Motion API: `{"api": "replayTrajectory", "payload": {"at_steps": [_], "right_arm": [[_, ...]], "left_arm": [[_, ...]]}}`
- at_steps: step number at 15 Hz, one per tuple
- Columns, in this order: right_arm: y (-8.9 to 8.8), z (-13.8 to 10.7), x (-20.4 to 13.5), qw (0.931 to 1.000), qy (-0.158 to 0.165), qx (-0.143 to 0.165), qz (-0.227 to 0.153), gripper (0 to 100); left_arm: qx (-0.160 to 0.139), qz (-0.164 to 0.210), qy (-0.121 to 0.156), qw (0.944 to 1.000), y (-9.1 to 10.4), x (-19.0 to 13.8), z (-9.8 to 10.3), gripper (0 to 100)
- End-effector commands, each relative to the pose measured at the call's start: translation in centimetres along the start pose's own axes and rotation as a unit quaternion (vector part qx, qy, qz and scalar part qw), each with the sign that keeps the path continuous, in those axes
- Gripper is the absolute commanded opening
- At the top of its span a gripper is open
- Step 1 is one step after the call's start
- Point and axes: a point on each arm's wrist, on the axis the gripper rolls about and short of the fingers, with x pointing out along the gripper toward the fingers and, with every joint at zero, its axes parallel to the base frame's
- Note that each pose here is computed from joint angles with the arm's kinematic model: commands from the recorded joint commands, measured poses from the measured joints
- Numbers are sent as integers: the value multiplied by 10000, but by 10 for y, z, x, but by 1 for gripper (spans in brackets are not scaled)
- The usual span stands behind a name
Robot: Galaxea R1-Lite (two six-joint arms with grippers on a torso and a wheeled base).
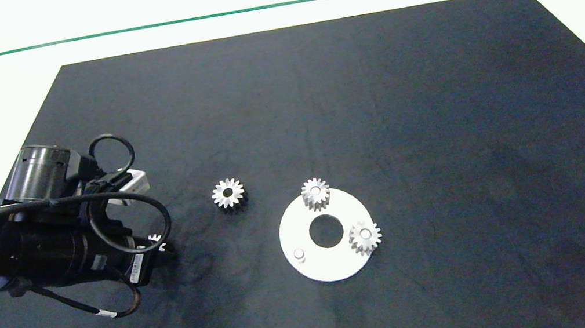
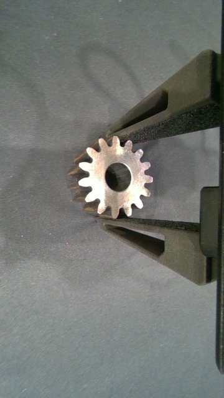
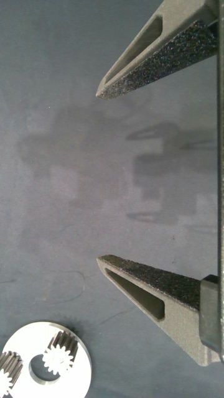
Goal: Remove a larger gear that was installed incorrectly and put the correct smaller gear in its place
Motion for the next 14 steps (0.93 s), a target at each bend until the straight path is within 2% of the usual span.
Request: {"api": "replayTrajectory", "payload": {"at_steps": [1, 4, 8, 10, 12, 14], "right_arm": [[0, 0, 1, 10000, 18, -3, 7, 100], [0, 0, 1, 10000, 10, -3, 14, 100], [0, 1, -2, 10000, -59, -18, 9, 100], [0, 1, -3, 10000, -66, -16, 1, 100], [0, 1, -3, 10000, -58, -6, -6, 100], [0, -1, -3, 10000, -25, 11, -41, 100]], "left_arm": [[33, 57, -319, 9995, -1, -19, 3, 22], [224, -44, -720, 9971, -12, -46, 4, 22], [687, -574, -980, 9912, -55, -73, -1, 22], [1014, -705, -1026, 9870, -82, -79, -3, 22], [1446, -863, -1045, 9802, -108, -83, -9, 22], [1716, -588, -909, 9792, -125, -74, -12, 22]]}}
